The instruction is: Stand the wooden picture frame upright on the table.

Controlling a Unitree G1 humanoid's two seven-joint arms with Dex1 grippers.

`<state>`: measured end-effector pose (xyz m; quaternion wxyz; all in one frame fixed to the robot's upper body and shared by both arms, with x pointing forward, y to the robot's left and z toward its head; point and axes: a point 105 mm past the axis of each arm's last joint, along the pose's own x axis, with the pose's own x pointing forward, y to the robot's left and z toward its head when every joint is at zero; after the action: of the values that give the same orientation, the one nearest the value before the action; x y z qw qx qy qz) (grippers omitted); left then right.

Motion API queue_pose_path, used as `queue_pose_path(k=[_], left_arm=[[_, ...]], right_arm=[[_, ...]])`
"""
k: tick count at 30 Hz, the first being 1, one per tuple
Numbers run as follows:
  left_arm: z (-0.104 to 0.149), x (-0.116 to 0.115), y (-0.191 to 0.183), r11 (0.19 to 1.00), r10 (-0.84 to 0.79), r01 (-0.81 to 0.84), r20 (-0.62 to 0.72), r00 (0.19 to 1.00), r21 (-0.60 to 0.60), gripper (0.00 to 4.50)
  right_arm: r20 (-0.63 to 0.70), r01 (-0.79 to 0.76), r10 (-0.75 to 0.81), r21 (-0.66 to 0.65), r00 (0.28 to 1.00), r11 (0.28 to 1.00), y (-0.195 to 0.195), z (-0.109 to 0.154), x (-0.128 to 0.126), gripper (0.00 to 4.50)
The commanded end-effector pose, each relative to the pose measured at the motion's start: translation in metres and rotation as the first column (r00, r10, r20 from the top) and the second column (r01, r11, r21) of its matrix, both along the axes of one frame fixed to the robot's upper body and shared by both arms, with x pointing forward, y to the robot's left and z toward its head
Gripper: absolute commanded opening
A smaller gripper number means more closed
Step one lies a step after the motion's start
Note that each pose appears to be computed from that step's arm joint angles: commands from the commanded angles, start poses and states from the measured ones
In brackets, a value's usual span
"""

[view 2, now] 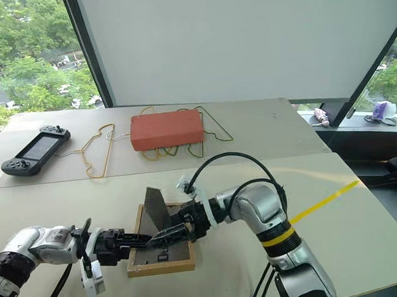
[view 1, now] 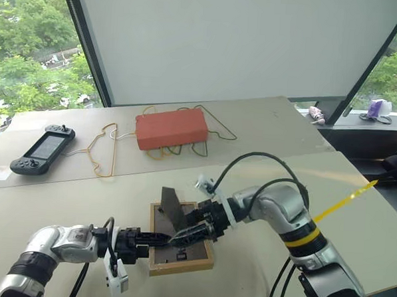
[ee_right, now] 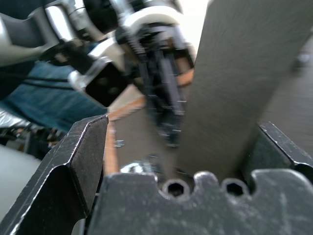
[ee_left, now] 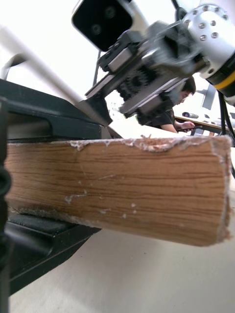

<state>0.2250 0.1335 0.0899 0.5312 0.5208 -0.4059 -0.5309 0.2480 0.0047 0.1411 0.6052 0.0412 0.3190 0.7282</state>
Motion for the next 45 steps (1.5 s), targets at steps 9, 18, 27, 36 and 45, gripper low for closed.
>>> queue_pose_path(k=[9, 18, 27, 36, 45], left_arm=[[0.004, 0.003, -0.001, 1.000, 0.013, -0.013, 0.003, 1.000, -0.018, 1.16], [0.005, 0.004, -0.002, 1.000, 0.011, -0.011, 0.001, 1.000, -0.020, 1.16], [0.004, 0.006, -0.002, 1.000, 0.011, -0.011, -0.001, 1.000, -0.016, 1.16], [0.005, 0.009, -0.004, 1.000, 0.012, -0.012, 0.001, 1.000, -0.025, 1.16], [0.006, 0.009, -0.004, 1.000, 0.007, -0.007, 0.003, 1.000, -0.023, 1.16]], right_arm=[[0.084, -0.040, 0.019, 0.254, 0.996, 0.966, 0.000, 0.052, -0.008, 4.45], [0.118, -0.023, -0.010, 0.280, 0.993, 0.960, -0.021, 0.058, -0.008, 4.45], [0.404, 0.324, -0.310, 0.035, 0.860, 0.945, -0.103, 0.020, 0.050, 4.45], [0.965, 0.170, 0.170, -0.206, 0.202, 0.964, -0.119, -0.028, 0.024, 4.45], [0.952, 0.289, -0.009, -0.084, 0.306, 0.954, -0.115, -0.025, 0.041, 4.45]])
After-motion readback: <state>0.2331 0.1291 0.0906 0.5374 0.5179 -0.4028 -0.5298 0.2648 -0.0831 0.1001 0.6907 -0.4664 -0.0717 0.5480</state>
